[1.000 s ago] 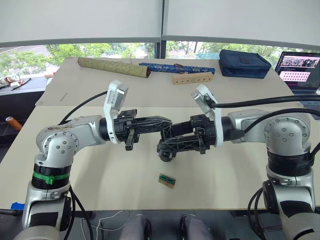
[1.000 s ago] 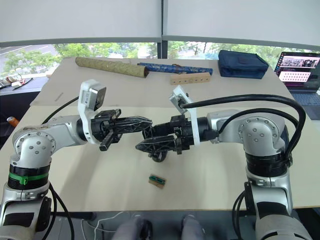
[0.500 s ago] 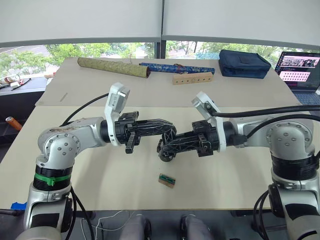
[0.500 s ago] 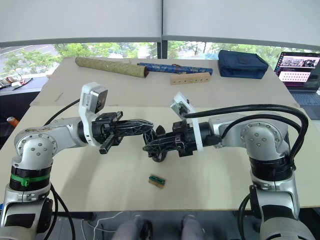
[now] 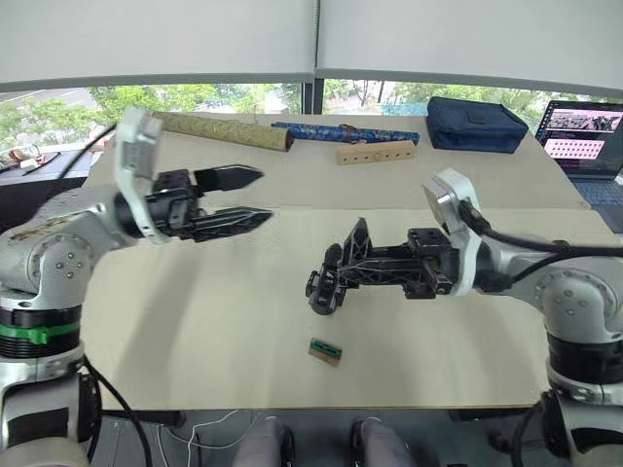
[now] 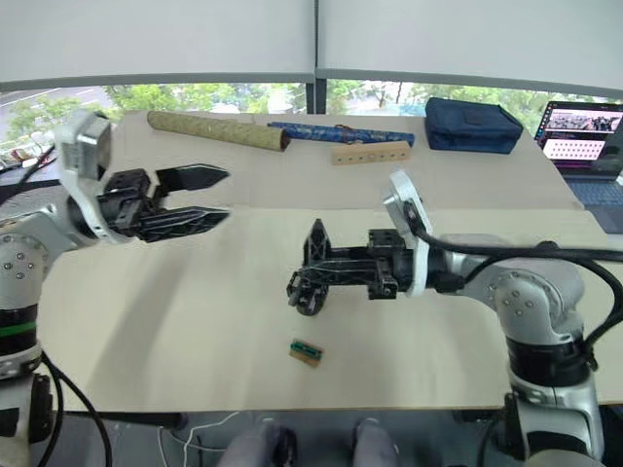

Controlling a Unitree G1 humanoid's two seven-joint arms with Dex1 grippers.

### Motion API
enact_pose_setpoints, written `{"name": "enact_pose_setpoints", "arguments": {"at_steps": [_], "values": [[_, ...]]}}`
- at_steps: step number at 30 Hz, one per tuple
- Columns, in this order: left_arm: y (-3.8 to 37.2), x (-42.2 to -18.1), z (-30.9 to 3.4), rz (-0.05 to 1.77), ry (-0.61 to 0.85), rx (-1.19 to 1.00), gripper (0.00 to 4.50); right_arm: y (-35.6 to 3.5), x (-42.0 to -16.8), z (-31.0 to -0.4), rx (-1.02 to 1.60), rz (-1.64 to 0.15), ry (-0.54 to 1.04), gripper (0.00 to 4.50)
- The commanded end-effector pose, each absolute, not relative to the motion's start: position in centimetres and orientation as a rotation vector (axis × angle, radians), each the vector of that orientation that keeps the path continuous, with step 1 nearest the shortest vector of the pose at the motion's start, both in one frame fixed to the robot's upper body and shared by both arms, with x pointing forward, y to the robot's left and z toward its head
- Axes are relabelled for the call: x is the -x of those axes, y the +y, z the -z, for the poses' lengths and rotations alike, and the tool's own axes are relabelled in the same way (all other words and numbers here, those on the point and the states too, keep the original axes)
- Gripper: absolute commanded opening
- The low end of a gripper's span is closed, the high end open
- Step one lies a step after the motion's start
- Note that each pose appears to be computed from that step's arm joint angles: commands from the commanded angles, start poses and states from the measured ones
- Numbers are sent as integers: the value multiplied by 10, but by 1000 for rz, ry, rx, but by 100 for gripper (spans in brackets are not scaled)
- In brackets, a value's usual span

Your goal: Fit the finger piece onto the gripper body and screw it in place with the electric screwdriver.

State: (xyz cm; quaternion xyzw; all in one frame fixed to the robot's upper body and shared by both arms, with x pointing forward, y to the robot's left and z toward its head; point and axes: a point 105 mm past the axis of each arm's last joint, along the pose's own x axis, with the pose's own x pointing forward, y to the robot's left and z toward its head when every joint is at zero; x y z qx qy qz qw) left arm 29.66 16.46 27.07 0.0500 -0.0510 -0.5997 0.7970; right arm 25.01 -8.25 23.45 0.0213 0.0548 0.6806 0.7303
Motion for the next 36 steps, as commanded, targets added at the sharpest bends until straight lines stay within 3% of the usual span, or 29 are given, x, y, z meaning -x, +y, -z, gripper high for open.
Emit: {"name": "enact_pose_setpoints", "arguments": {"at_steps": [1,7,14,19,36], "values": [[181,-300,-238,1284,-57,-276,450,-84,-246,-244,69,-1491,-73,39],[181,-302,-175,1341,31,-427,450,-88,-244,-224,203,-1472,-177,39],[138,-322,-139,1363,-48,-360,450,-93,-245,-210,143,-1470,-174,39],[116,-335,-110,1390,6,-336,450,-91,-243,-207,135,-1493,-155,39],[56,-334,-83,1554,29,-358,450,-96,-235,-196,157,-1472,-101,39]]}}
